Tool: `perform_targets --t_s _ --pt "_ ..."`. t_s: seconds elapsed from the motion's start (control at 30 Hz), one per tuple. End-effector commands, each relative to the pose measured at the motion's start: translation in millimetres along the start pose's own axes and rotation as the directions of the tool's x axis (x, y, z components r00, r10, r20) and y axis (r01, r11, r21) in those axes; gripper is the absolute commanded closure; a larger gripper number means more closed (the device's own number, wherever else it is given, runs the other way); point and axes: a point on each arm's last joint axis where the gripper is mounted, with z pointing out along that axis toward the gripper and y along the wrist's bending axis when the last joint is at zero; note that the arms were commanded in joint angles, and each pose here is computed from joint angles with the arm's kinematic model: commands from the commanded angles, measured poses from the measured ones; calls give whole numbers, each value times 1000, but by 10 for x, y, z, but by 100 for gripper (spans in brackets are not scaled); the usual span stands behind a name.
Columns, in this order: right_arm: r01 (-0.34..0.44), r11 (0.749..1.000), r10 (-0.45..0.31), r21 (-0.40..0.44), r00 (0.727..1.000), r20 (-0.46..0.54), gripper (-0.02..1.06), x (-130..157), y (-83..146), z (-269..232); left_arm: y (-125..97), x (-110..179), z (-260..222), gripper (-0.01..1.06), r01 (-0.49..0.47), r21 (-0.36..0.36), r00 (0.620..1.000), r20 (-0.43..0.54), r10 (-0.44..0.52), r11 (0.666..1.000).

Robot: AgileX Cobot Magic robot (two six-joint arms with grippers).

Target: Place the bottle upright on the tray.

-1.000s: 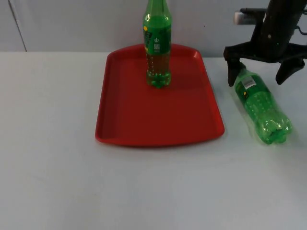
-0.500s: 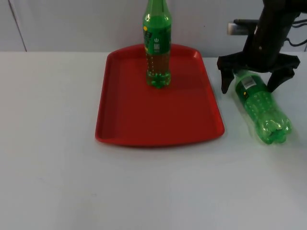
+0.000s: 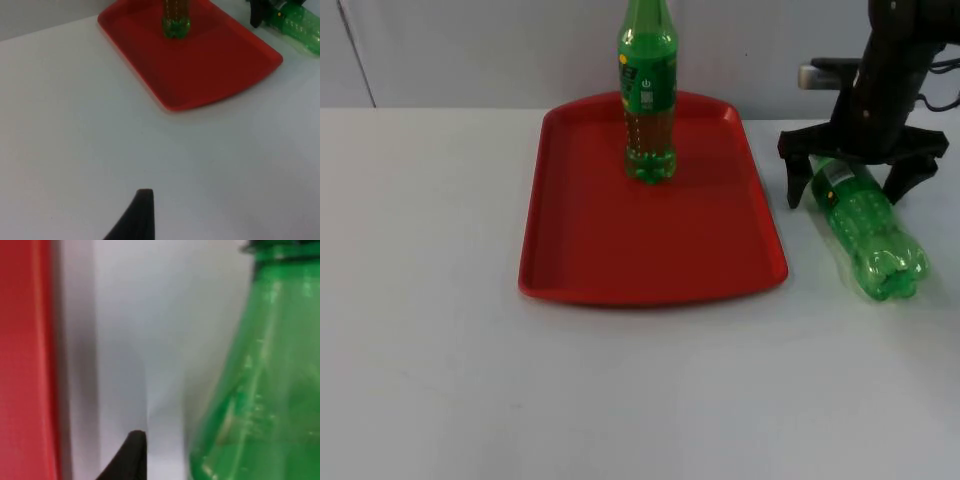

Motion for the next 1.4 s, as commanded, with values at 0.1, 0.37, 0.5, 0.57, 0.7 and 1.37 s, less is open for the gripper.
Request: perform_targets --t_s 0.1,0.37,0.5,0.57,0.7,1.37 --pt "8 1000 -8 1 1000 1 4 -9 -13 -24 3 4 4 0 3 3 1000 9 -3 1000" --pt "8 1000 -8 6 1000 -24 5 22 -18 84 3 4 4 0 3 3 1000 9 -3 1000" --pt "2 1000 -2 -2 999 -52 6 60 -12 203 3 4 4 0 3 3 1000 9 -3 1000" --pt "-2 1000 1 -9 998 -56 7 64 -5 214 3 4 4 0 3 3 1000 9 -3 1000" --pt "-12 1000 11 -18 997 -70 15 83 2 259 3 4 4 0 3 3 1000 9 -3 1000" --pt "-34 999 33 -19 998 -59 105 65 6 201 3 4 4 0 3 3 1000 9 -3 1000"
